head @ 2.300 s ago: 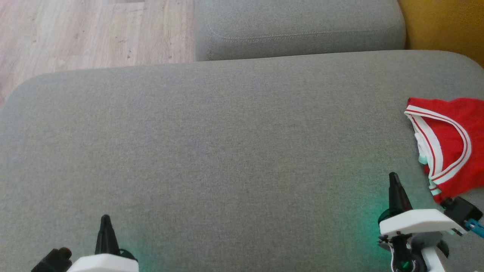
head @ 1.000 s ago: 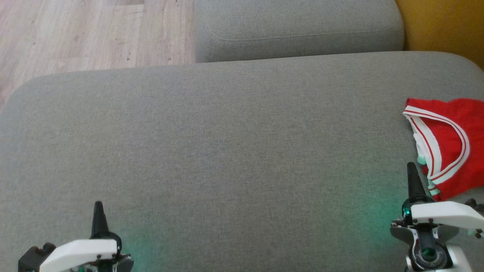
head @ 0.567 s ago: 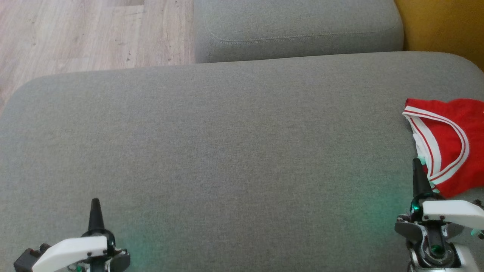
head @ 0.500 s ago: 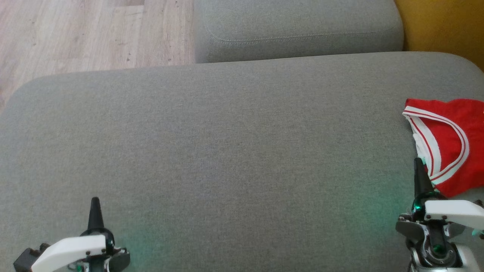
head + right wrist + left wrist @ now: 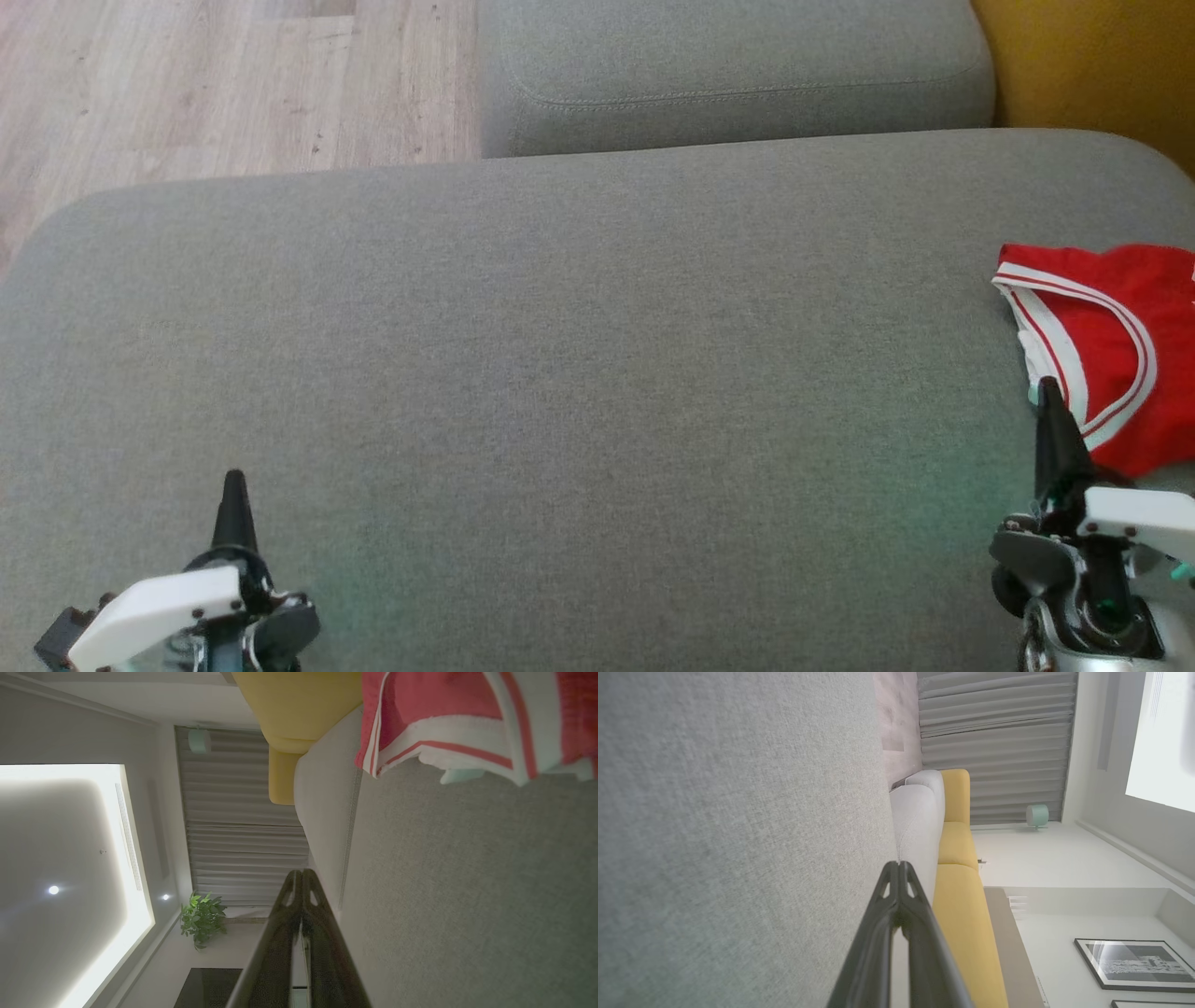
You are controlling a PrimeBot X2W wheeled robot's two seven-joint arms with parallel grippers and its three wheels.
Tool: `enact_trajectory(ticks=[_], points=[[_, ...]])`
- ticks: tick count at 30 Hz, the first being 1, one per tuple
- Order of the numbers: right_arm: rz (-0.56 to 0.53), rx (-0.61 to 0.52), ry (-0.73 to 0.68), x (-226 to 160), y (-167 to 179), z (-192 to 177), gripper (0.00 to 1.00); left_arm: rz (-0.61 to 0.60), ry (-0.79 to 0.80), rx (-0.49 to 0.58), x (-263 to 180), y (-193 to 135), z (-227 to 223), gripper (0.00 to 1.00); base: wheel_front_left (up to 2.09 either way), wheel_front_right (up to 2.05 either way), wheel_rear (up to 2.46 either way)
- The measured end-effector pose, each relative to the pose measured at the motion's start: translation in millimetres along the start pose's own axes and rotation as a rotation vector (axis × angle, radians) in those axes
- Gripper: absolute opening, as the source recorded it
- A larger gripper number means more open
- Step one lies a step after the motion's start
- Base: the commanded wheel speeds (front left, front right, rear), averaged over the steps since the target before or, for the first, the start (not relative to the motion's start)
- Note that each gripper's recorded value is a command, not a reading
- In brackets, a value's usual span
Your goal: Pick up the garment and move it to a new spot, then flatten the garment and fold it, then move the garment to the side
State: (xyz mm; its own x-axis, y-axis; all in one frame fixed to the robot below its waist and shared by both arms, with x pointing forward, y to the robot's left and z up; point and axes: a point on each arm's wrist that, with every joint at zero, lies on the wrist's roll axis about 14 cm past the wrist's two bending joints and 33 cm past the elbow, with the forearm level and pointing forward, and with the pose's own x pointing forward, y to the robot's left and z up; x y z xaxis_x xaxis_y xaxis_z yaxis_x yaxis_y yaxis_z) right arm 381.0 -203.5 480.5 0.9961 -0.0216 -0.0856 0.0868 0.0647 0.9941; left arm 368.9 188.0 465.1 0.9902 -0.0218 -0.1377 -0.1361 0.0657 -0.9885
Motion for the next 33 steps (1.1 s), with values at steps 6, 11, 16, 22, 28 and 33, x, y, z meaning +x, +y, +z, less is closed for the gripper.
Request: enact_trajectory(ticks=[6,11,16,22,28,33], points=[[0.021,0.065,-0.009,0.0,5.5,4.1,0.0,-0.034,0.009,-0.063,3.4,-9.3,-0.4,0.0,0.0,0.0,0.0],[0.023,0.07,-0.007,0.0,6.0,4.0,0.0,-0.04,0.009,-0.064,4.4,-11.4,-0.3,0.0,0.0,0.0,0.0],[0.023,0.07,-0.007,0.0,6.0,4.0,0.0,-0.04,0.009,-0.064,4.4,-11.4,-0.3,0.0,0.0,0.0,0.0],[0.023,0.07,-0.007,-0.1,5.9,4.0,0.0,-0.04,0.009,-0.064,4.4,-11.4,-0.3,0.0,0.0,0.0,0.0],[0.023,0.07,-0.007,-0.1,6.0,4.0,0.0,-0.04,0.009,-0.064,4.4,-11.4,-0.3,0.0,0.0,0.0,0.0],[0.023,0.07,-0.007,-0.1,6.0,4.0,0.0,-0.04,0.009,-0.064,4.4,-11.4,-0.2,0.0,0.0,0.0,0.0]])
